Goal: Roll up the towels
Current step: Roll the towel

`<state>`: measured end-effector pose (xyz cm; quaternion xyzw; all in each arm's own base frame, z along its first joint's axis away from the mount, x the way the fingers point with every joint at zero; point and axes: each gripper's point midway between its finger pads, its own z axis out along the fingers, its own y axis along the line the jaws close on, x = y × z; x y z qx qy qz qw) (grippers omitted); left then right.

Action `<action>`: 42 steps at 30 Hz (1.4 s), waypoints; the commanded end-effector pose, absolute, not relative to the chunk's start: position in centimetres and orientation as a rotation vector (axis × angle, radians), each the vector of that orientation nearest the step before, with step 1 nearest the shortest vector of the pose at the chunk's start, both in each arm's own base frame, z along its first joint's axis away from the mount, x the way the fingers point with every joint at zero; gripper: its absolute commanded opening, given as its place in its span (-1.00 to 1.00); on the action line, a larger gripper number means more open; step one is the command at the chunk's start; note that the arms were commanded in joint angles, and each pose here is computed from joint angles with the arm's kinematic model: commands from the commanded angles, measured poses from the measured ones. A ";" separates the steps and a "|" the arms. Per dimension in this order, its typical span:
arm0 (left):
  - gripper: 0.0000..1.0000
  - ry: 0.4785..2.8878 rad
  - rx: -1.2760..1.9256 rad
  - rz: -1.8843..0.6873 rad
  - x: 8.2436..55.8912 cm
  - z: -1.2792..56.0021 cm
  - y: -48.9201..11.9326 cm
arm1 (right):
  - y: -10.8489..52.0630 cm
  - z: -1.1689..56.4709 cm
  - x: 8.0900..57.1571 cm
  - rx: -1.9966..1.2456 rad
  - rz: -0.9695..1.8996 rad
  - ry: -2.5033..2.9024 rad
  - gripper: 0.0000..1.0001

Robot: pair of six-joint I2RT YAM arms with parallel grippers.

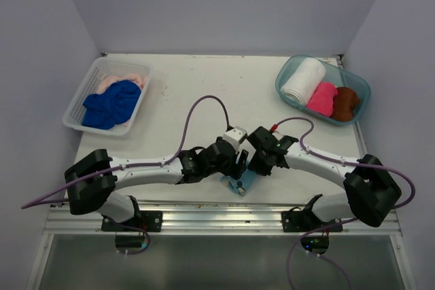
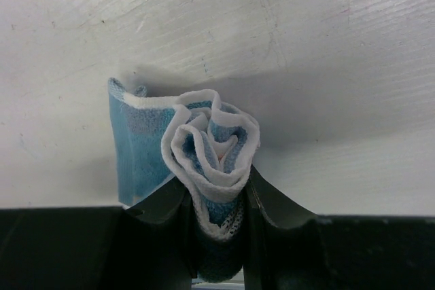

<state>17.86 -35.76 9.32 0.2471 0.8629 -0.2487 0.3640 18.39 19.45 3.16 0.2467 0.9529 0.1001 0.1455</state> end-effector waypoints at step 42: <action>0.89 2.018 0.953 -0.577 18.3 9.2 -39.4 | 17.2 3.0 23.7 1.053 0.312 2.560 -0.97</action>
